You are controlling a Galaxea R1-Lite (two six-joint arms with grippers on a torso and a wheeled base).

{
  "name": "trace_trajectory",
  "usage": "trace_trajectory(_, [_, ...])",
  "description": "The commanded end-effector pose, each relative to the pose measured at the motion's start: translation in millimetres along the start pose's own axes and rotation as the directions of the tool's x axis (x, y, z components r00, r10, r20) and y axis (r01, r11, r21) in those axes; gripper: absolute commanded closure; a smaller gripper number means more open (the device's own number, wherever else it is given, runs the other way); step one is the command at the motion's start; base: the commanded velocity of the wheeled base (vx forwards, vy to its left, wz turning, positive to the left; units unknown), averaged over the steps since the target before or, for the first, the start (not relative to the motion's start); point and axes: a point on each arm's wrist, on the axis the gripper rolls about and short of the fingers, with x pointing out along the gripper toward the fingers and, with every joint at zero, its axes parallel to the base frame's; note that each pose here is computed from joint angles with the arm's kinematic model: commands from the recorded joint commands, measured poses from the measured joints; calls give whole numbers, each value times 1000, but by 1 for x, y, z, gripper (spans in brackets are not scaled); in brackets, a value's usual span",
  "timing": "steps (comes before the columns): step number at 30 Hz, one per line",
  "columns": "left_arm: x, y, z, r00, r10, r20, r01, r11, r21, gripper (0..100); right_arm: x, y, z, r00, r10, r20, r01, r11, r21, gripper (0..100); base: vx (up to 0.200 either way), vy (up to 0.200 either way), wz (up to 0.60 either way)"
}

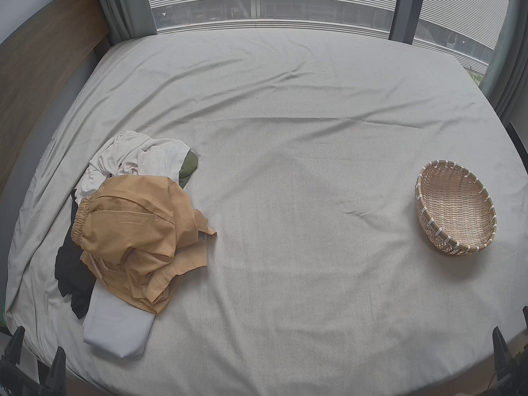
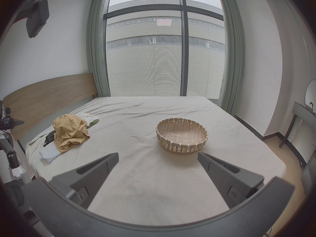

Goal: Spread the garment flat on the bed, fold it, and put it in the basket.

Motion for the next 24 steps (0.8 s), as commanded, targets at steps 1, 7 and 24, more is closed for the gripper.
trace_trajectory(1, [0, 0, -5, 1000, 1, -3, -1, 1000, 1, 0, 0, 0, -5, 1000, 1, -1, -1, 1000, 0, 0, 0, 0, 0])
trace_trajectory(7, [0, 0, -5, 1000, -3, -4, 3, 1000, 6, 0, 0, 0, -5, 1000, 1, -1, -1, 1000, 0, 0, 0, 0, 0])
trace_trajectory(24, [0, 0, -5, 1000, -13, 0, 13, 1000, 12, 0, 0, 0, -5, 1000, 1, -1, -1, 1000, 1, 0, 0, 0, 0])
